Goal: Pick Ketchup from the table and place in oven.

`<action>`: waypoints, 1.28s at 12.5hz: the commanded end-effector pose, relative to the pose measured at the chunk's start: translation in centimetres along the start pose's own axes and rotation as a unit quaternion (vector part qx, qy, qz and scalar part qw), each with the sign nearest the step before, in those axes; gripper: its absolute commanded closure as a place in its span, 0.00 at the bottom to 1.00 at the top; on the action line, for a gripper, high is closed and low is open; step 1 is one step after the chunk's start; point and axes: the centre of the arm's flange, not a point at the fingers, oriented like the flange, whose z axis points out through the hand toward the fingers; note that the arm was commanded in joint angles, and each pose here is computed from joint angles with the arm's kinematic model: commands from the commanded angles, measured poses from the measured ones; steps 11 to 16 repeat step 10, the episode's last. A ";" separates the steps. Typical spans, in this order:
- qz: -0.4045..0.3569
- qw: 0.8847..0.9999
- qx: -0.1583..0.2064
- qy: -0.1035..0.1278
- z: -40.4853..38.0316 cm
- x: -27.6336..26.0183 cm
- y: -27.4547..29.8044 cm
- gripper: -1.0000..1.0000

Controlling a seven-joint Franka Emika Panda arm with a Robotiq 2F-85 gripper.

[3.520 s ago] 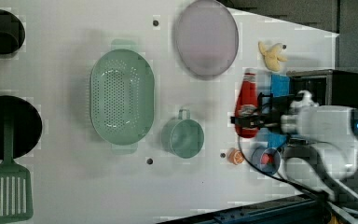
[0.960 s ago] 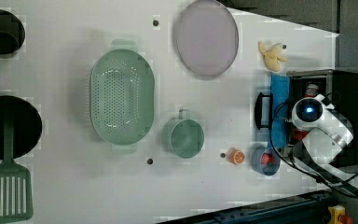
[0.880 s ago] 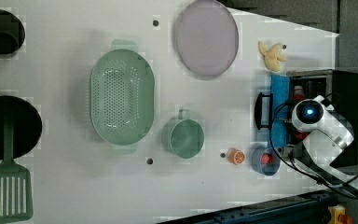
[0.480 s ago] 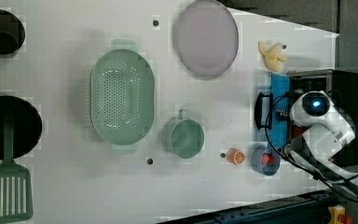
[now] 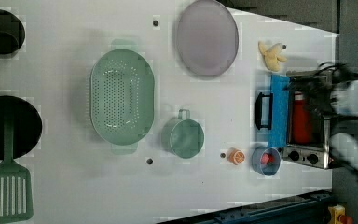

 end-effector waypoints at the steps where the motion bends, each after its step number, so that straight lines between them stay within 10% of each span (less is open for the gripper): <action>1: 0.036 0.996 0.067 -0.041 -6.4 1.5 -1.1 0.00; 3: 0.053 0.992 0.069 -0.091 -11.8 1.8 -0.6 0.00; 7: 0.090 0.988 0.046 -0.115 -19.6 1.9 1.9 0.00; 16: 0.107 0.987 0.049 -0.111 -20.6 2.0 2.9 0.00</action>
